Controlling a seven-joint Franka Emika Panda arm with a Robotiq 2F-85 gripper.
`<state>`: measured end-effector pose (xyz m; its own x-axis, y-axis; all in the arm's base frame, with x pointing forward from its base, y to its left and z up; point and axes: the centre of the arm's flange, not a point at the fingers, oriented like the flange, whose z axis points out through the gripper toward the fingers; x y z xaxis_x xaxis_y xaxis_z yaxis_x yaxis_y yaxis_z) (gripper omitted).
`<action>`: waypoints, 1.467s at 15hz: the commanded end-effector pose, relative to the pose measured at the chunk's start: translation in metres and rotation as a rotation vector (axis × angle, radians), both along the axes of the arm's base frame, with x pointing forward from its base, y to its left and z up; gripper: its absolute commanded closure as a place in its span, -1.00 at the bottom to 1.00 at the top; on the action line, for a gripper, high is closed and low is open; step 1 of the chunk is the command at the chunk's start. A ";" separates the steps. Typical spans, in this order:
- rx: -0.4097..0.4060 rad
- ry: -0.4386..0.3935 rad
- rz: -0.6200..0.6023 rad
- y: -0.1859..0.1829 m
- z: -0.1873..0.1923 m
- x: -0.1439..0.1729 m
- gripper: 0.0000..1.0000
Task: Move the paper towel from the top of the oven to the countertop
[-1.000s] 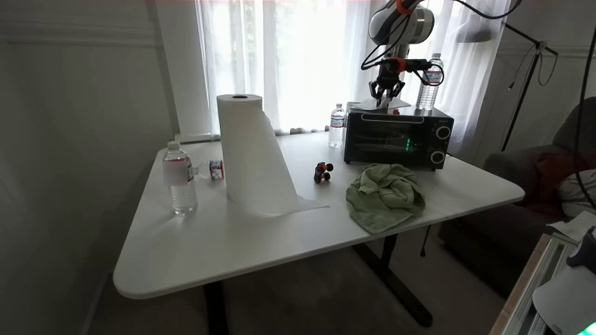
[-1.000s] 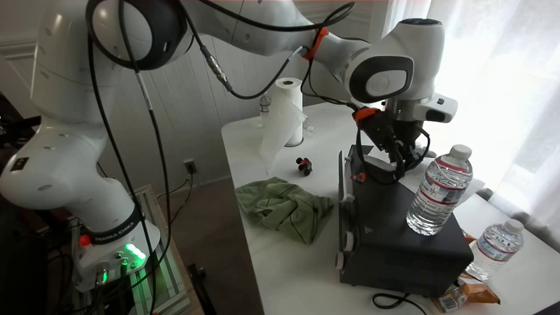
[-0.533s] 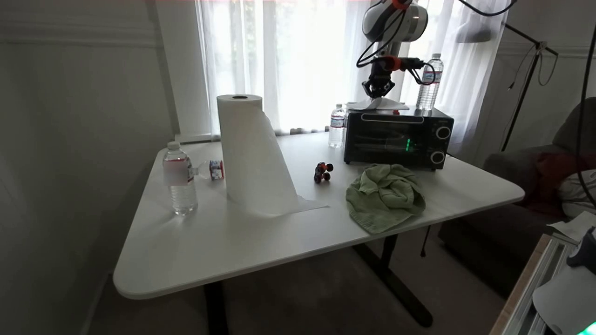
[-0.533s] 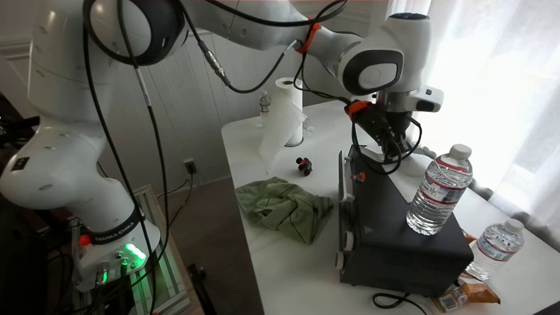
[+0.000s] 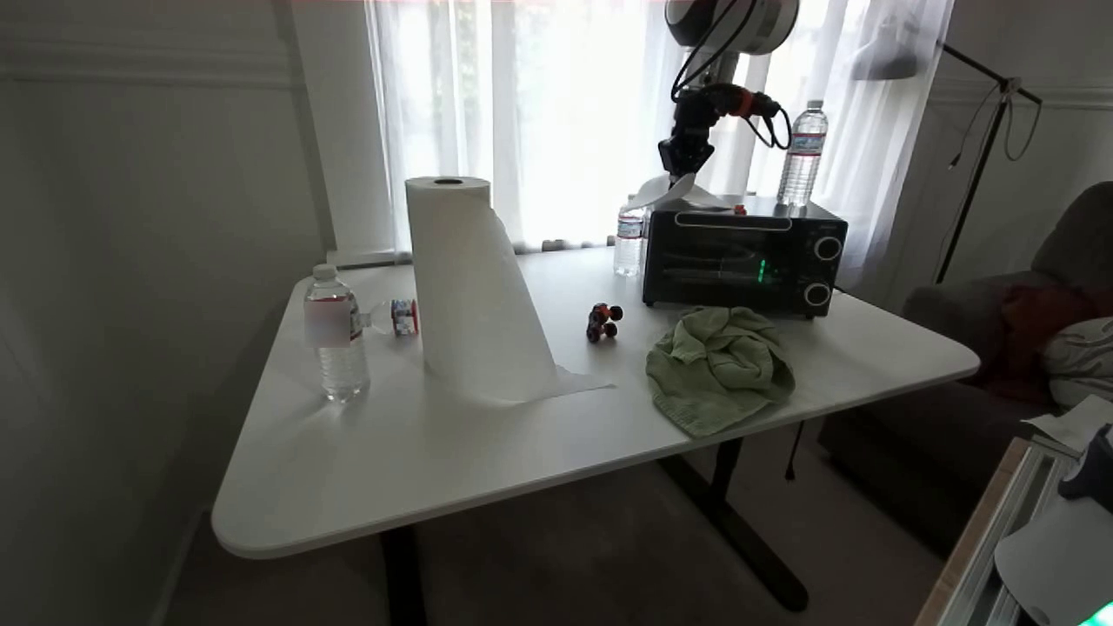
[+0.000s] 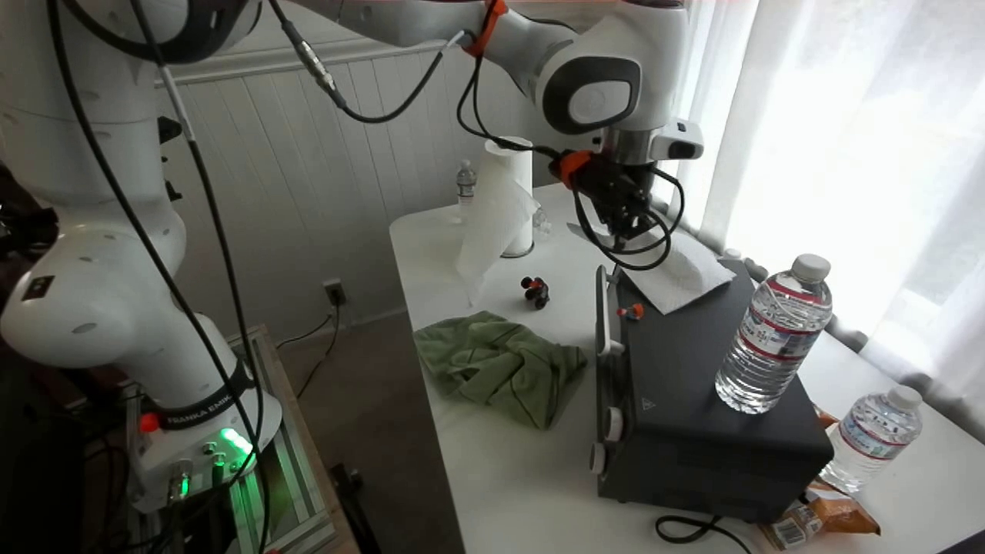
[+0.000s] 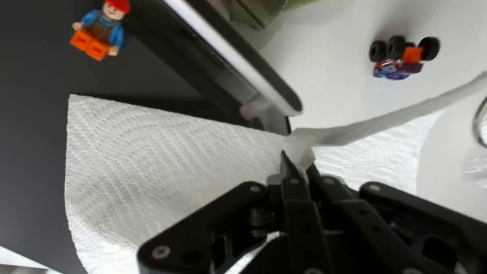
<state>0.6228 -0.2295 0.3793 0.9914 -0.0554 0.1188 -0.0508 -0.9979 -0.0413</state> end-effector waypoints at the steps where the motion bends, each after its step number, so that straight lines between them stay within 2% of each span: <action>1: 0.061 -0.009 0.173 0.040 -0.001 -0.042 0.97; 4: 0.082 -0.032 0.308 0.061 -0.012 -0.050 0.97; 5: 0.056 -0.003 0.236 0.046 -0.008 -0.025 0.95; 8: 0.064 -0.006 0.287 0.056 -0.015 -0.033 0.95; 14: 0.062 -0.007 0.293 0.057 -0.015 -0.034 0.95; 19: 0.042 0.090 0.462 0.096 -0.065 -0.021 0.97; 22: -0.012 0.093 0.596 0.118 -0.095 -0.010 0.98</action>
<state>0.6015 -0.1254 0.3073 0.9134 0.4053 0.0377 0.4070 -0.9080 -0.0997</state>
